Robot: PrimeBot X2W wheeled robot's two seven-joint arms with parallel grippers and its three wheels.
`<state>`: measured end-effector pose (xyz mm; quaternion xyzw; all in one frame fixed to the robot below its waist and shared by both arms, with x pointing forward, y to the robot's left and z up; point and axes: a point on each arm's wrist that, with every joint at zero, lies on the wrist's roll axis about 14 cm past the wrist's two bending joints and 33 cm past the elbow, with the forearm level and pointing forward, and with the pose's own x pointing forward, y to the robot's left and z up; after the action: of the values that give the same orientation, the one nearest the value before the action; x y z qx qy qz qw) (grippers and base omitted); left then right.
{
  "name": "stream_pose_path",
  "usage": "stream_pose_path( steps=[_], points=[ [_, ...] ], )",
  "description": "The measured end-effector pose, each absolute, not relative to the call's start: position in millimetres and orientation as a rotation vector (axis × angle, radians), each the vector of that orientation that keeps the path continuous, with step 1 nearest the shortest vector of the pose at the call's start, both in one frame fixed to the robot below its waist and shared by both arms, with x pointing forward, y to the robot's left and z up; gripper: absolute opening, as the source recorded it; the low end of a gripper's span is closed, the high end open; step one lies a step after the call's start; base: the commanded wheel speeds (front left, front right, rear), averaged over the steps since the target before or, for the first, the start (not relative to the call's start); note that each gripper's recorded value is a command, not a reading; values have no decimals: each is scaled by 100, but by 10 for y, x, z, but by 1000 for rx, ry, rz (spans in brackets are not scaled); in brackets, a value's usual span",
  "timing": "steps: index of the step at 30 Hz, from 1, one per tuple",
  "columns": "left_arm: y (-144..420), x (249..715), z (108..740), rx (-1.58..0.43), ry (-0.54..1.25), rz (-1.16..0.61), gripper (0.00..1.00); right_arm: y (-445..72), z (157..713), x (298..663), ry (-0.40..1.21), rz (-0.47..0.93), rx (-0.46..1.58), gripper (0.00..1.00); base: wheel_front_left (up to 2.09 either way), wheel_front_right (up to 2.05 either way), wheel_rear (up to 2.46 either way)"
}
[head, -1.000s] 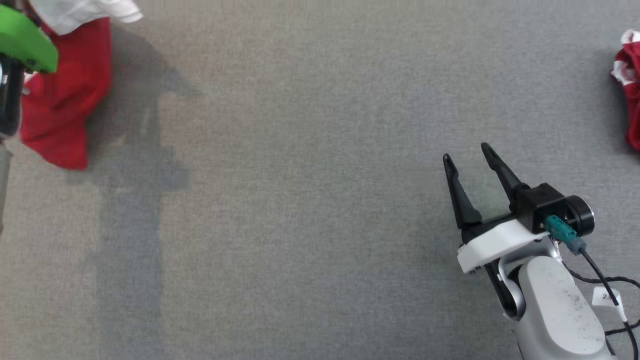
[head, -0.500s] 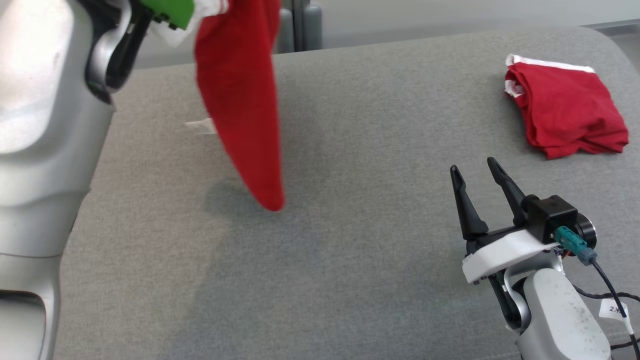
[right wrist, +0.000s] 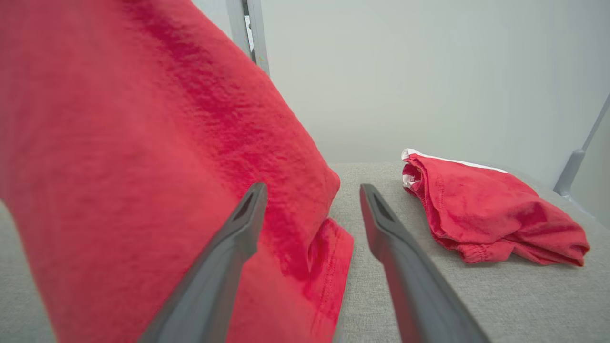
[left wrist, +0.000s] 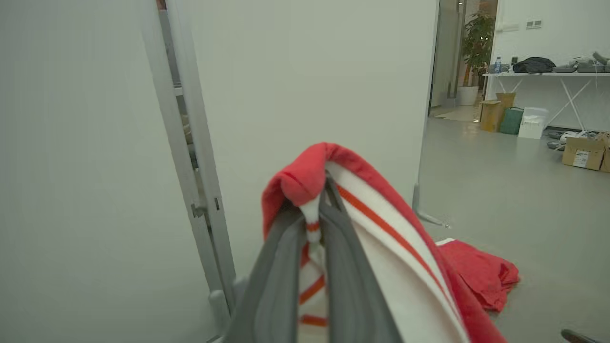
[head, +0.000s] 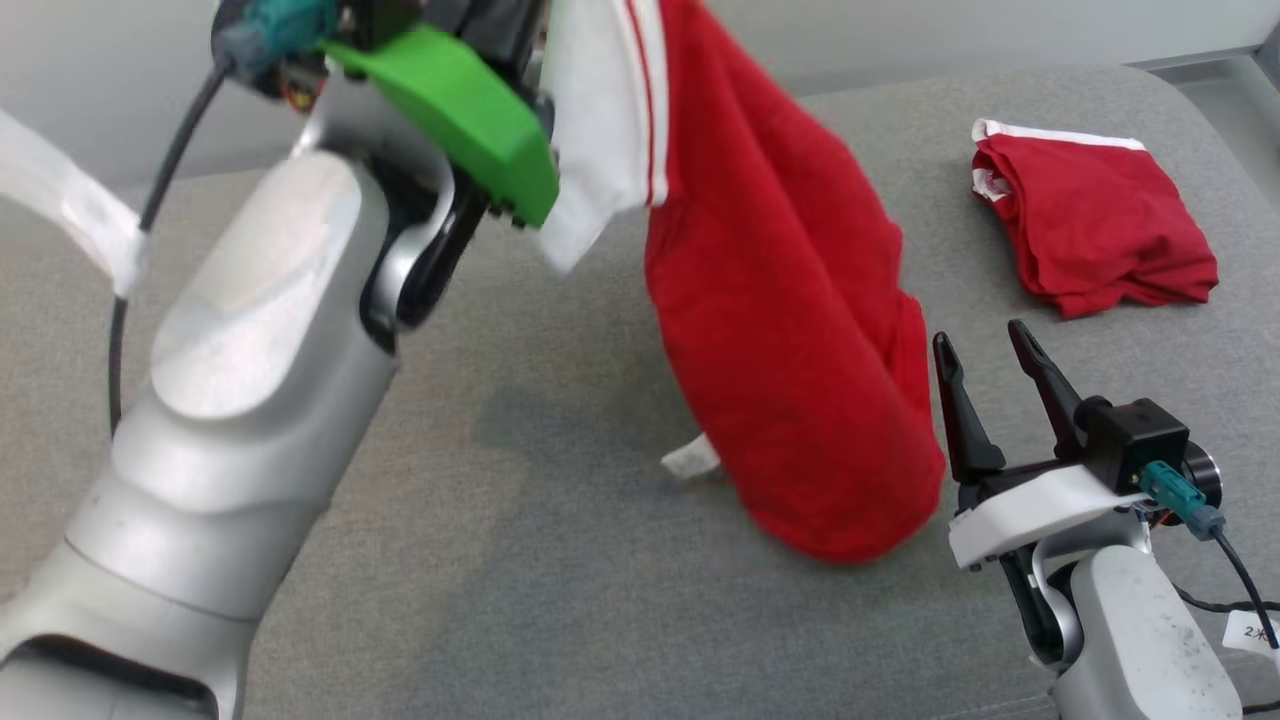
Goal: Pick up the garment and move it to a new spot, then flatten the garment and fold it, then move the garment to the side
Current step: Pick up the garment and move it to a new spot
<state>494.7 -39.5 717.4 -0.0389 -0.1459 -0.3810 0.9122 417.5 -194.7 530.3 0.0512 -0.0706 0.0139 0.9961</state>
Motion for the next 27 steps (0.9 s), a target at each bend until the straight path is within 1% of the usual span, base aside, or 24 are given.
stream_pose_path(
  steps=[6, 11, 19, 22, 26, 27],
  points=[
    [232, 5181, 5904, -123, -20, -592, 0, -1903, 5179, 4238, -110, 38, 104, 100, 0, 0, 0],
    [848, 5279, 5186, -107, 109, -411, 0, -1880, 5107, 4308, -94, 45, 99, 100, 0, 0, 0],
    [1554, 5380, 4578, -107, 205, -207, 0, -1923, 4968, 4422, -63, 35, 78, 100, 0, 0, 0],
    [1657, 5383, 4430, -118, 231, -176, 0, -1933, 4909, 4455, -50, 33, 73, 100, 0, 0, 0],
    [1657, 5353, 4332, -141, 243, -179, 0, -1913, 4861, 4500, -40, 39, 67, 100, 0, 0, 0],
    [1658, 5328, 4305, -150, 249, -176, 21, -1899, 4854, 4508, -38, 42, 68, 100, 0, 0, 0]
  ],
)
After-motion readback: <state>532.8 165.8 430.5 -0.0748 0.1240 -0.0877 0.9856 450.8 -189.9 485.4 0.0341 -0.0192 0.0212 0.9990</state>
